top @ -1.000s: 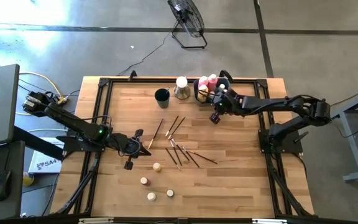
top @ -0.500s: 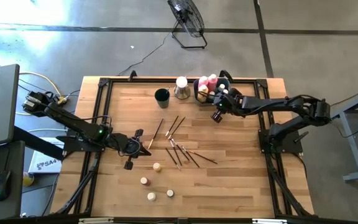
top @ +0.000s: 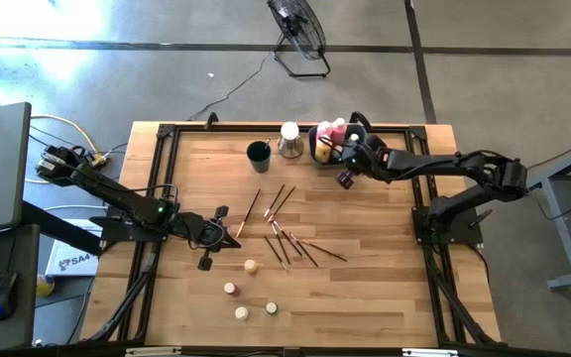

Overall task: Pick & Place Paint Supplies
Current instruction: Adjust the small blue paint bottle into the blue bin, then move the small yellow paint bottle to the center of the table

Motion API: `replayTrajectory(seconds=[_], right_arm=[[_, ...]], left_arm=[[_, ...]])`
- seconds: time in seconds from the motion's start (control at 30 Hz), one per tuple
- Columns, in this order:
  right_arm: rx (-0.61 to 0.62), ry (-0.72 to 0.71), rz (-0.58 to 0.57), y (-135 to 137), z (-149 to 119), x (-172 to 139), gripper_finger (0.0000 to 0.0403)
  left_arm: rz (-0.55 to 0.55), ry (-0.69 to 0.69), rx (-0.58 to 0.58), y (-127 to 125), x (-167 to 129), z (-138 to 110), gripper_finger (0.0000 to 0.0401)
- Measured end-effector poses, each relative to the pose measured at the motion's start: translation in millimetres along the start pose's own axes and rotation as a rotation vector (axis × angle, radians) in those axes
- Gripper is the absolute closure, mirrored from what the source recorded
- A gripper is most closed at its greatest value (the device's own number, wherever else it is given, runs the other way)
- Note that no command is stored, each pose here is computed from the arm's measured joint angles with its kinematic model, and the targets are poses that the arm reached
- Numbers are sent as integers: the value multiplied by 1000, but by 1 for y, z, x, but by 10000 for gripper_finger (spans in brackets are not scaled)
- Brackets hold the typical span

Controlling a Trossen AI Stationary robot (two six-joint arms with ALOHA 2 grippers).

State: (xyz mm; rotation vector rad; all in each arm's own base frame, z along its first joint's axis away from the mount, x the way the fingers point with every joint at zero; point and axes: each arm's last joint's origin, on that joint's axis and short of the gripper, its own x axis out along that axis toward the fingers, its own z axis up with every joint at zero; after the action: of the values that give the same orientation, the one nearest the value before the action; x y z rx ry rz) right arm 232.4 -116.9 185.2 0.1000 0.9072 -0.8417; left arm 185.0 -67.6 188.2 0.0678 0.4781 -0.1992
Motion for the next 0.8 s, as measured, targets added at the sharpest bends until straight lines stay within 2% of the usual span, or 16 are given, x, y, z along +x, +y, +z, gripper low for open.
replayTrajectory(seconds=[0.33,0.57,0.8], right_arm=[[15,-14,2,-7,3,3,401],[26,6,121,-3,1,-1,401],[35,34,259,7,-6,-34,401]], left_arm=[[0,6,2,0,0,-1,396],[1,10,6,0,0,-1,396],[1,10,2,0,0,-1,396]])
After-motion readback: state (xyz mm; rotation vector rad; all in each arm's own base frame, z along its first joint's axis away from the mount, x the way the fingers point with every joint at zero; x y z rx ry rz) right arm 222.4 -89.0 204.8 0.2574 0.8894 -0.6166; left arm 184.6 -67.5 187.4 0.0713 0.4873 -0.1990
